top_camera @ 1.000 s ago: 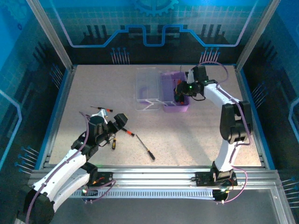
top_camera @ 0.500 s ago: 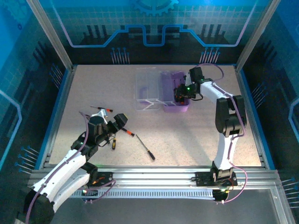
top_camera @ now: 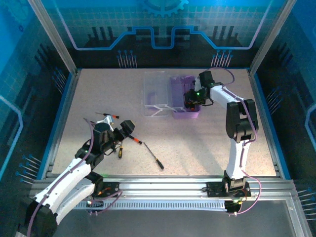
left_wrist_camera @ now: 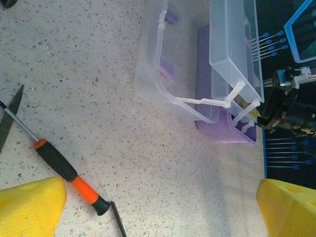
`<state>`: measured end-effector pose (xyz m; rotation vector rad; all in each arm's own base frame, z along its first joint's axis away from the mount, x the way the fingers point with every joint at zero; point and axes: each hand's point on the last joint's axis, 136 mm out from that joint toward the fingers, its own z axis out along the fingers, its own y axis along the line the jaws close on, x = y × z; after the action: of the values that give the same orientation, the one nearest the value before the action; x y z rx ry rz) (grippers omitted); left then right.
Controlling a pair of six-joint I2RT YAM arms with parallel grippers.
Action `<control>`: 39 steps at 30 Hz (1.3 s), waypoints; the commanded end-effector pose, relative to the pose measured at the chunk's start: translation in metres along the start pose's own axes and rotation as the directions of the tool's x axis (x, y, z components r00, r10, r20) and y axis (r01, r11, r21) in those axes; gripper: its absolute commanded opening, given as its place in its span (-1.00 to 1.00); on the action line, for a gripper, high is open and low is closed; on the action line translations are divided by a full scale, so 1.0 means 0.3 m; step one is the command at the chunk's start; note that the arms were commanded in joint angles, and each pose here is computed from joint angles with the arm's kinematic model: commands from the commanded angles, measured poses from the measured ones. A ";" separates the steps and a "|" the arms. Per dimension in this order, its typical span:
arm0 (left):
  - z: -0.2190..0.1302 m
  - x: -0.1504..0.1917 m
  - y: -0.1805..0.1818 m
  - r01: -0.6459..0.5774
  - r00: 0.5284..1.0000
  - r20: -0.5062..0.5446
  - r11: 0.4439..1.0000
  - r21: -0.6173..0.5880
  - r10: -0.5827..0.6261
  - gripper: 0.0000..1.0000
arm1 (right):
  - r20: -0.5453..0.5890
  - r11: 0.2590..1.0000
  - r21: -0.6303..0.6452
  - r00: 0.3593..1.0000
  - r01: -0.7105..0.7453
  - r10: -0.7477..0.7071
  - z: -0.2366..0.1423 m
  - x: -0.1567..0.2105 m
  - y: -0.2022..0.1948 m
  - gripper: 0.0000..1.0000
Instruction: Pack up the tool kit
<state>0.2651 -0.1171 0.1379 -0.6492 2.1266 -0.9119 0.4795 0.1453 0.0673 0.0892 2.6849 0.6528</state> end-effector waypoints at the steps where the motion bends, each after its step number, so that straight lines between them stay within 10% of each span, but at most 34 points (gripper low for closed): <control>1: -0.005 -0.011 -0.012 0.004 1.000 -0.005 1.000 -0.004 -0.004 0.98 | -0.009 0.999 -0.021 0.999 0.033 -0.033 0.001 -0.010 0.042 -0.35; 27: -0.013 -0.022 -0.018 -0.007 1.000 -0.001 1.000 -0.019 0.007 0.98 | 0.143 0.999 -0.002 0.988 0.049 -0.048 -0.181 -0.051 0.104 -0.19; 39: -0.039 -0.053 0.115 -0.018 1.000 0.016 0.953 -0.302 0.024 0.88 | 0.372 0.998 -0.052 0.928 0.047 -0.024 -0.403 0.044 0.188 -0.26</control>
<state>0.2625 -0.0979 0.1249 -0.7513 2.2376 -0.7155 0.4317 0.1367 0.1755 0.1144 2.3790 0.6206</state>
